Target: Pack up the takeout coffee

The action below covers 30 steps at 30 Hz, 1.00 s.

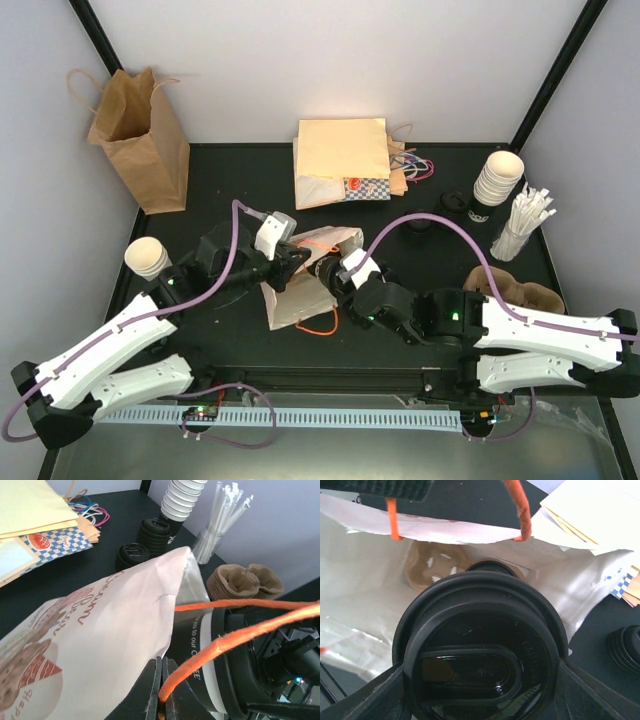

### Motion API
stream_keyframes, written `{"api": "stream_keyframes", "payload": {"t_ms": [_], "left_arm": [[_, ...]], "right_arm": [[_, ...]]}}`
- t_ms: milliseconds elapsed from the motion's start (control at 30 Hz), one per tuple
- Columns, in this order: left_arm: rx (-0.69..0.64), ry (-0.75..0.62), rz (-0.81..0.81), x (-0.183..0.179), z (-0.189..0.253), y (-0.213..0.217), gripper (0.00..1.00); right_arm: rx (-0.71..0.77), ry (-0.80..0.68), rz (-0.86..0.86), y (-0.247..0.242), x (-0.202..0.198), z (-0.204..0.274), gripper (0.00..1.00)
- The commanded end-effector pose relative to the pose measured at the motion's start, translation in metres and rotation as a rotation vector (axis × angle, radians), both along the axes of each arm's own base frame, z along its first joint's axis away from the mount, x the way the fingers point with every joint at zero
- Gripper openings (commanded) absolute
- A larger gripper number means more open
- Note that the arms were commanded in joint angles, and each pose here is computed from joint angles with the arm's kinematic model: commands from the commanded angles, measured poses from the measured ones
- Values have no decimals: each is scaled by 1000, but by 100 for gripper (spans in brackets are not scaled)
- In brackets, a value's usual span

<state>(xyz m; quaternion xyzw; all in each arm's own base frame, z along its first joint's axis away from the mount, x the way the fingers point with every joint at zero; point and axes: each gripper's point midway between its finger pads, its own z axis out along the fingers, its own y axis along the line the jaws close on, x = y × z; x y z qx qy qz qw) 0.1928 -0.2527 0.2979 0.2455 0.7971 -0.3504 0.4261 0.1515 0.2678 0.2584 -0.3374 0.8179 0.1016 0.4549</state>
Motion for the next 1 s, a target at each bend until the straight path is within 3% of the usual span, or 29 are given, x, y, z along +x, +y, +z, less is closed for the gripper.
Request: {"api": "stream_keyframes", "payload": {"t_ms": [0, 967], "left_arm": [[-68, 66, 23, 3, 10, 3, 2], [-168, 89, -69, -8, 36, -11, 1]], "right_arm": [[35, -20, 33, 10, 0, 7, 54], [-103, -72, 147, 47, -17, -21, 49]]}}
